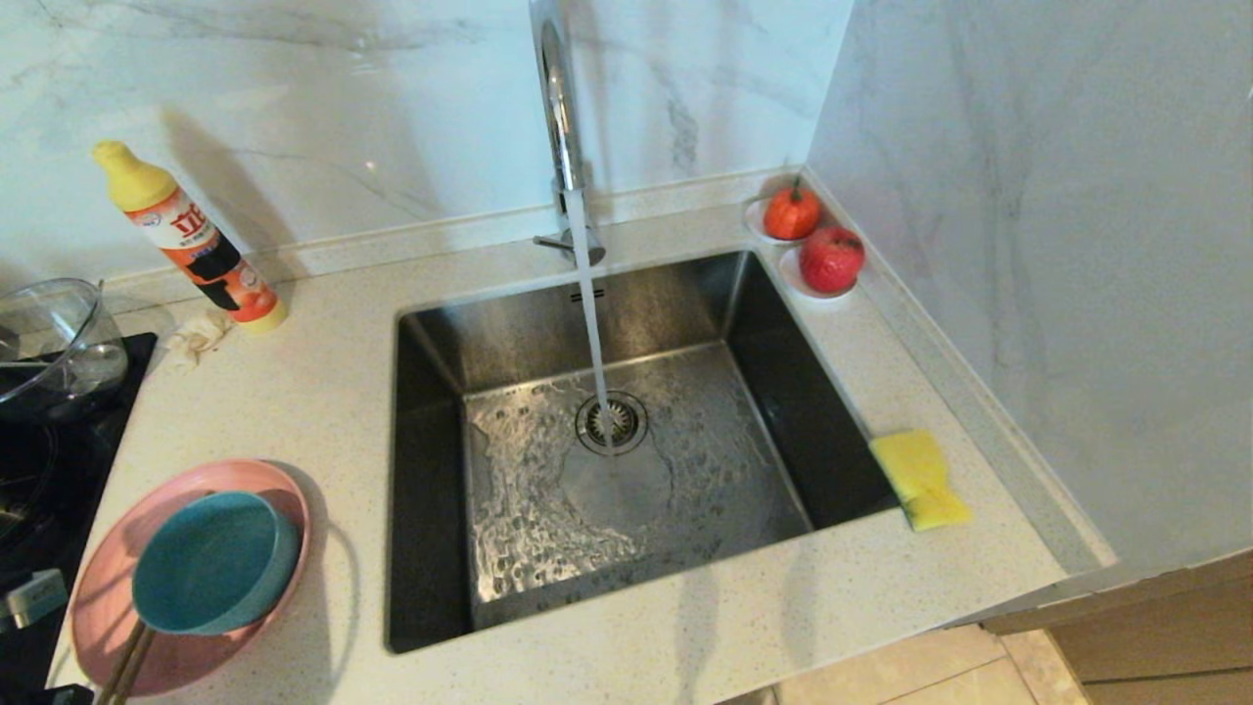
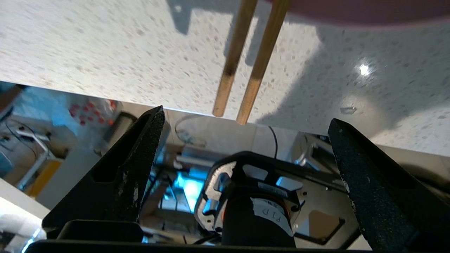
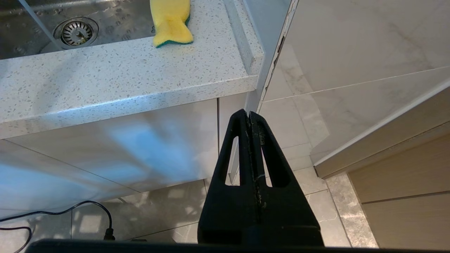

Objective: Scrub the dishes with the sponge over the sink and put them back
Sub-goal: Rinse the chopsticks

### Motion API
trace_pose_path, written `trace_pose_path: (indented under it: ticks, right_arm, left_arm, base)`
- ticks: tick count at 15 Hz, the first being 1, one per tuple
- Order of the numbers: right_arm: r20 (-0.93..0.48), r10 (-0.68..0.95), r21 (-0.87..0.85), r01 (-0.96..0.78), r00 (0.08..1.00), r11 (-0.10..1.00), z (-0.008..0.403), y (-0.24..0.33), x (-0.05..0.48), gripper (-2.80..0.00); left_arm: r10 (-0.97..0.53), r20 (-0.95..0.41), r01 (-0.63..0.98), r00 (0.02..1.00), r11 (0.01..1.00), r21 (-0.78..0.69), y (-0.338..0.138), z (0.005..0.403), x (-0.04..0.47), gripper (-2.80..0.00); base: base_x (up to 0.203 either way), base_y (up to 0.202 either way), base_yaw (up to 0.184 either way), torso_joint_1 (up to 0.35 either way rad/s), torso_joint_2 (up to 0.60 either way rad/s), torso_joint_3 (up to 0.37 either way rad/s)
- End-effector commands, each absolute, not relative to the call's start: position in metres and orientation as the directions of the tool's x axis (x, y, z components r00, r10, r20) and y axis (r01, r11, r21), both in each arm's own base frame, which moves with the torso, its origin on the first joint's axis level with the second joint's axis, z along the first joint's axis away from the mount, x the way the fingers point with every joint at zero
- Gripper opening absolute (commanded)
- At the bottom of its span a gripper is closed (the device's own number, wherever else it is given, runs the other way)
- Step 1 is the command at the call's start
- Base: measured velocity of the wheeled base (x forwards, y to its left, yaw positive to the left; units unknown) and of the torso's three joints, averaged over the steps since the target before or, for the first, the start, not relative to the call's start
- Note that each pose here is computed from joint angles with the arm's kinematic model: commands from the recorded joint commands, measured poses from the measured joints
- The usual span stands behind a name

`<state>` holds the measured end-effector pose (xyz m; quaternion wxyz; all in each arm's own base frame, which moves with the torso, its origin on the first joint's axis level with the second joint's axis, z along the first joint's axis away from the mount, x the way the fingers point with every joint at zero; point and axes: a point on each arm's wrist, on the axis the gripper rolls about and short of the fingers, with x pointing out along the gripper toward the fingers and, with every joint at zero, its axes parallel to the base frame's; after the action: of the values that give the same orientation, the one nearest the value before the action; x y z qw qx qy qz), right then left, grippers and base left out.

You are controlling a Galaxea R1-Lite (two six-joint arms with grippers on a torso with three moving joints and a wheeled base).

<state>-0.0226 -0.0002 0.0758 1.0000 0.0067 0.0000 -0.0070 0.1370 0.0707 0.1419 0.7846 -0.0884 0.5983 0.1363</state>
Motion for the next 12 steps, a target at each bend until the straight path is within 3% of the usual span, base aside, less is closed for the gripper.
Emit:
trace_pose_path:
  ticks: [1, 12]
  right_arm:
    - [0.000, -0.014, 0.014, 0.014, 1.000, 1.000, 0.076, 0.000, -0.023, -2.80]
    - [0.000, -0.014, 0.014, 0.014, 1.000, 1.000, 0.076, 0.000, -0.023, -2.80]
  left_arm:
    - [0.077, -0.976, -0.319, 0.205, 0.948, 0.008, 0.073, 0.133, 0.142, 0.00]
    - [0.014, -0.977, -0.358, 0.213, 0.932, -0.064, 0.080, 0.127, 0.157, 0.00]
  base:
    - [0.000, 0.000, 0.000, 0.000, 0.00, 0.000]
    - [0.000, 0.000, 0.000, 0.000, 0.00, 0.000]
